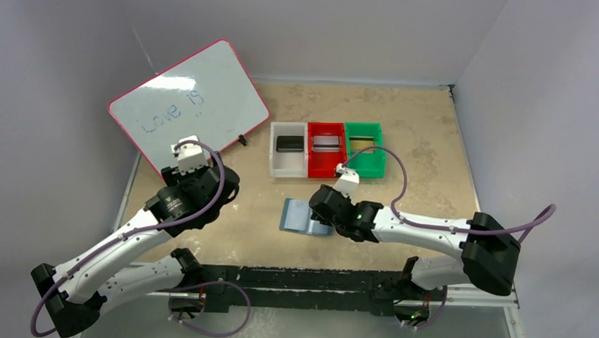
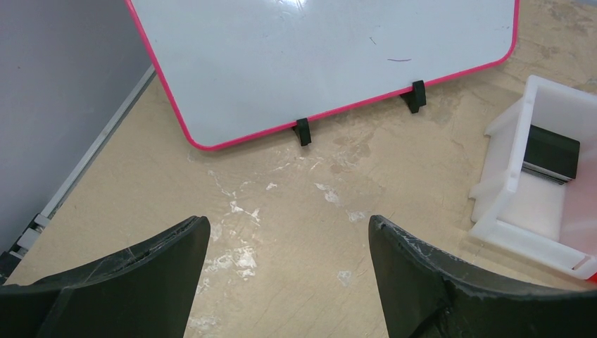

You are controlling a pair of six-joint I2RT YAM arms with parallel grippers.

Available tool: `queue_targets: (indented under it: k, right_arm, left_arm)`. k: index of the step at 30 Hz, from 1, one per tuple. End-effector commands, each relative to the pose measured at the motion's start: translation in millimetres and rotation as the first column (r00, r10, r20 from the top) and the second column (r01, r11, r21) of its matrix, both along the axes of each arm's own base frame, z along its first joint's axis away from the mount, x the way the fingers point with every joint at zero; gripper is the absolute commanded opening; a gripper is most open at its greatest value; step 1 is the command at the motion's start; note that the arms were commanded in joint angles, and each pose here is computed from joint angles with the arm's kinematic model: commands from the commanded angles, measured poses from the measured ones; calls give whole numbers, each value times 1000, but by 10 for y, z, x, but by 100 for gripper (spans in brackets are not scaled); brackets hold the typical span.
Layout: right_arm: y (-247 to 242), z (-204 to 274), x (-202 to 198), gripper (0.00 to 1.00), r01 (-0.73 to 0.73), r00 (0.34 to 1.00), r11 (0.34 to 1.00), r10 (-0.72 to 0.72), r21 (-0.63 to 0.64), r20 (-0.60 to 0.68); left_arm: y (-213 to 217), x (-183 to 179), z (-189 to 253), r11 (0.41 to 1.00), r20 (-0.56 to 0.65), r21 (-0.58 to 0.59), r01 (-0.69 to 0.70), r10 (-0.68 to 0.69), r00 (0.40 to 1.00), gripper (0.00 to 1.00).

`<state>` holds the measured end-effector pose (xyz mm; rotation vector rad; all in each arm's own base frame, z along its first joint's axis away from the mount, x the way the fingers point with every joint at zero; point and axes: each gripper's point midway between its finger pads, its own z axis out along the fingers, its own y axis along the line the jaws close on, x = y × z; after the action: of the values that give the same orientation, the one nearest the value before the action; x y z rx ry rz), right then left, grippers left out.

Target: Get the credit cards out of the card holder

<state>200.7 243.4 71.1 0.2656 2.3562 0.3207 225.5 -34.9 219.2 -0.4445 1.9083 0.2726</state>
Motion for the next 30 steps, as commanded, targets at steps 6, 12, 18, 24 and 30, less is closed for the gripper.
queue_targets:
  k: [6,12,18,24,30]
  right_arm:
    - [629,230,284,61,-130,990,991,131,-17,54]
    - [584,-48,296,65,-83,997,985,82,-150,-10]
    - [635,-207,239,67,-126,992,980,121,-154,-43]
    - [651,-348,212,65,-131,990,978,121,-164,-73]
    - [605,-482,181,57,-135,988,972,118,-194,-99]
  left_arm:
    - [-12,28,147,1000,44,-30,-1,2,999,83]
    - [7,18,174,999,58,-40,-4,6,998,83]
    - [2,25,176,999,57,-35,-3,5,998,83]
    - [0,25,164,999,52,-32,-2,4,999,83]
    - [0,21,164,999,52,-37,-1,3,999,83]
